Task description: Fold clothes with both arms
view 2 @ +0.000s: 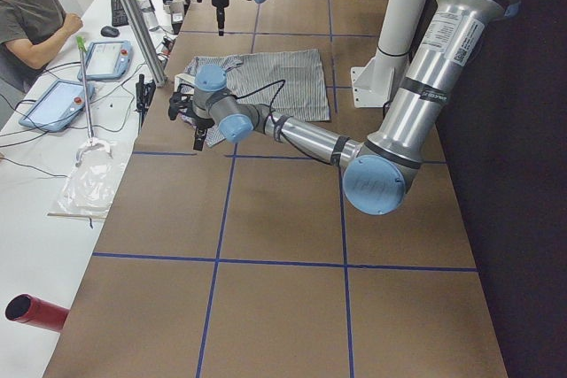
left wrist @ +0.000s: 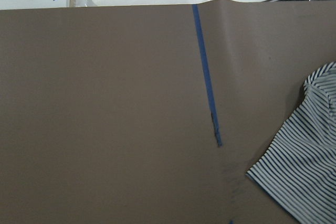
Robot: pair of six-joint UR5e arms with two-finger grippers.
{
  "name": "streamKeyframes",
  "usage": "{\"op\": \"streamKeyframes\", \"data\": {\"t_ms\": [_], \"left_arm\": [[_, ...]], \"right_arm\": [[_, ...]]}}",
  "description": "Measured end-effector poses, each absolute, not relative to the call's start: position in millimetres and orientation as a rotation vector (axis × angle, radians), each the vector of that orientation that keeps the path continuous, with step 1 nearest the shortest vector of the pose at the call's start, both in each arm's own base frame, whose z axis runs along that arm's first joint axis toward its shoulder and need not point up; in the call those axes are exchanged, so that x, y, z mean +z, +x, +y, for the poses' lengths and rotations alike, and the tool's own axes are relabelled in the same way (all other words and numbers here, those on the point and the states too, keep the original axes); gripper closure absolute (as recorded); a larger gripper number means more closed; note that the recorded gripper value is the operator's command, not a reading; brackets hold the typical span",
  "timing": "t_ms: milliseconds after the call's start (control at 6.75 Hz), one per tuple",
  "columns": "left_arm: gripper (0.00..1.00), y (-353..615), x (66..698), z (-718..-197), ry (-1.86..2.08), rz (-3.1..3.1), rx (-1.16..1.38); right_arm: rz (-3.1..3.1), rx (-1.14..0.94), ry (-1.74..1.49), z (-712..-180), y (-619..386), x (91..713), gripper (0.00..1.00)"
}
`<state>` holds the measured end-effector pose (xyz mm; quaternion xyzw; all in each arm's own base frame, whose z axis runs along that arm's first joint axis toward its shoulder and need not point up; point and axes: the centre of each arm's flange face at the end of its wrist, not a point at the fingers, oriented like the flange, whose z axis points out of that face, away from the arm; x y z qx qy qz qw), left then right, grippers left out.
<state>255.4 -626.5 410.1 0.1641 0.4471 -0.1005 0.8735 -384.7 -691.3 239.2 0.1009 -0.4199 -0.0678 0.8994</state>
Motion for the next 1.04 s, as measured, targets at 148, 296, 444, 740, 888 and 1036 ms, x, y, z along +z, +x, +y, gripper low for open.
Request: {"op": "streamKeyframes", "data": {"t_ms": [148,296,444,740,888,1036], "left_arm": [[0.0,312.1,405.9,-617.4,0.353,0.911,-0.286],[0.01,348.7,409.1,-616.1,0.36,0.884,-0.331],[0.01,375.1,413.7,-615.4,0.367,0.858,-0.349],[0.0,415.6,420.7,-613.8,0.386,0.812,-0.351],[0.0,429.1,422.6,-617.0,0.391,0.795,-0.349],[0.0,440.2,424.5,-620.9,0.392,0.787,-0.345]], "right_arm": [[-0.836,-0.197,0.213,-676.8,-350.4,248.2,0.0],[-0.82,-0.234,0.217,-665.9,-325.3,258.9,0.0],[-0.816,-0.251,0.218,-659.6,-314.7,265.1,0.0],[-0.815,-0.261,0.217,-655.5,-313.5,270.9,0.0],[-0.816,-0.262,0.215,-654.6,-315.9,272.3,0.0],[-0.815,-0.262,0.212,-653.8,-319.2,273.7,0.0]]}}
